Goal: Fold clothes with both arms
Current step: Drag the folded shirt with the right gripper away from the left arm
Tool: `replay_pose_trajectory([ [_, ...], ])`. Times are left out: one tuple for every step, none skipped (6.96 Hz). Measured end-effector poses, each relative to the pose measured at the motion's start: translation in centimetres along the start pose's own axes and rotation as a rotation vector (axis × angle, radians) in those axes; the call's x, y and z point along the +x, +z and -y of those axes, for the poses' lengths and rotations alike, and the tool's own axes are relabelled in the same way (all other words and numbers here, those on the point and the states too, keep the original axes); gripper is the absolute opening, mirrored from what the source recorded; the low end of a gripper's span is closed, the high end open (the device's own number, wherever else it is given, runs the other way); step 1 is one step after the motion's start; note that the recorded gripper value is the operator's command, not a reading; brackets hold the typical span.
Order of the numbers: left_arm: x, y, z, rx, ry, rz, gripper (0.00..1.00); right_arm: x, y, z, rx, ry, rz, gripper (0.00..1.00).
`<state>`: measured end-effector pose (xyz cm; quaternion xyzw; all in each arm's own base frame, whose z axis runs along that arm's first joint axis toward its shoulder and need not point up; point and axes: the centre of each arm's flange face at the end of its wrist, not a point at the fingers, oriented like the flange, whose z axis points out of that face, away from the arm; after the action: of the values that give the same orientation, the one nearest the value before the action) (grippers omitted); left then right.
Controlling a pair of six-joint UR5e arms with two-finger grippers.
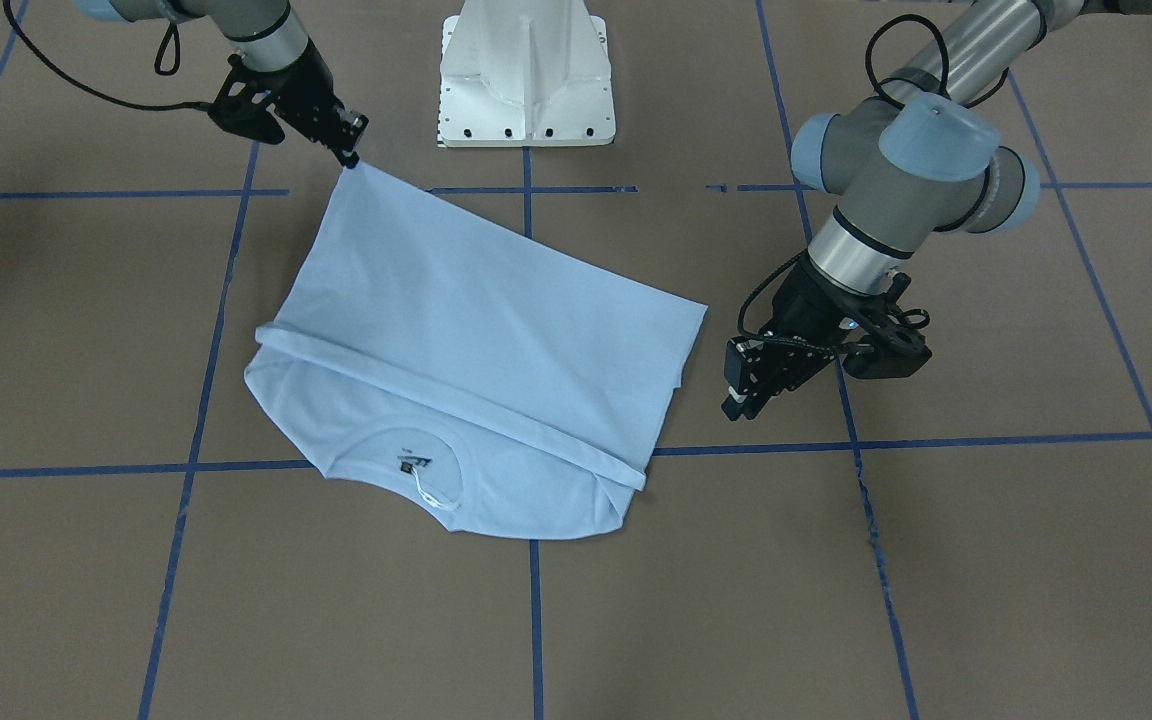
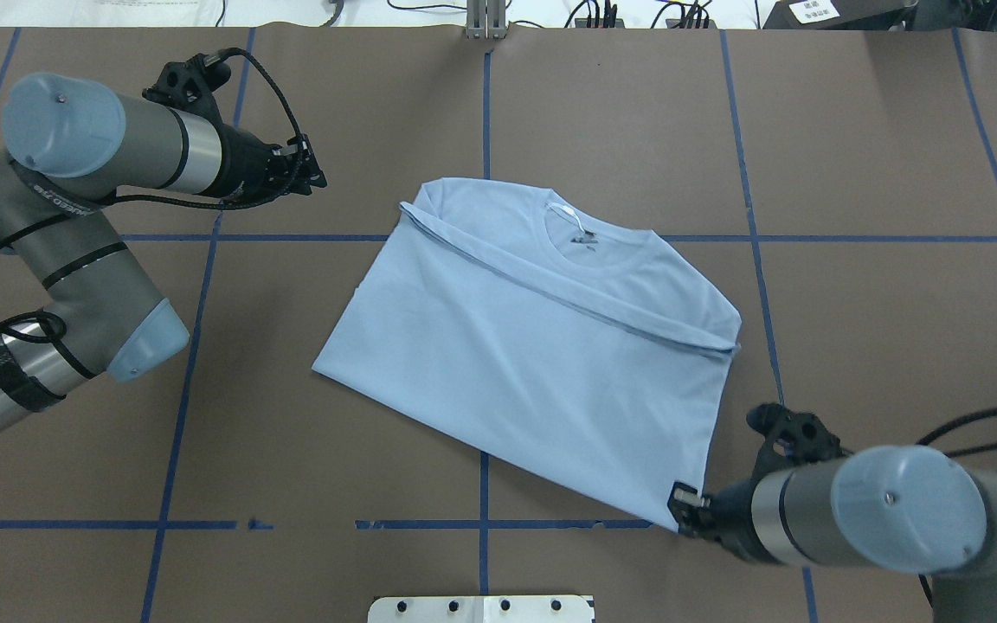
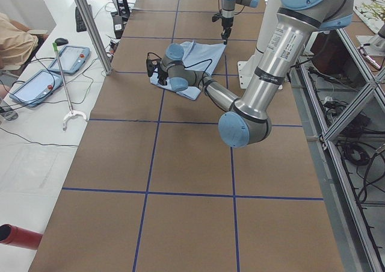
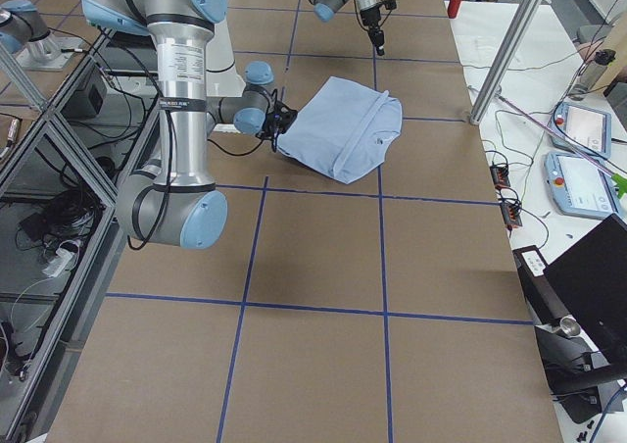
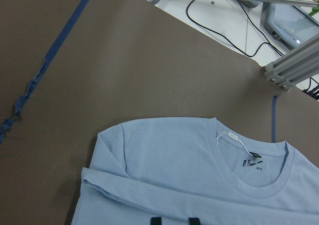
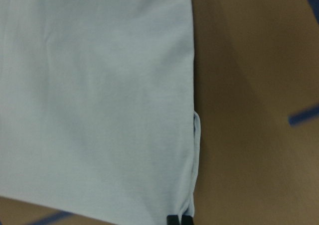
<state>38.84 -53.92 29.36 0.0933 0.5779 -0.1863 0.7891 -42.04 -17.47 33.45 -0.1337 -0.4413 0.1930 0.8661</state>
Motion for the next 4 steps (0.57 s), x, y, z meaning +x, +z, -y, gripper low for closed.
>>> replay_pose_trajectory([
  [0.7, -1.1, -1.5, -0.057, -0.037, -0.023, 0.32, 1.9, 0.6, -4.7, -0.078, -0.016, -0.043, 0.97],
  [0.6, -2.0, -3.5, -0.106, -0.118, -0.033, 0.35, 3.4, 1.3, -8.4, -0.116, -0.035, -0.072, 1.00],
  [0.1, -2.5, -6.1, -0.149, -0.185, -0.031, 0.37, 4.4, 2.0, -10.6, -0.099, -0.058, -0.074, 1.00],
  [-0.7, -2.6, -8.4, -0.179, -0.228, -0.020, 0.39, 4.8, 2.4, -11.1, -0.052, -0.068, -0.064, 1.00],
])
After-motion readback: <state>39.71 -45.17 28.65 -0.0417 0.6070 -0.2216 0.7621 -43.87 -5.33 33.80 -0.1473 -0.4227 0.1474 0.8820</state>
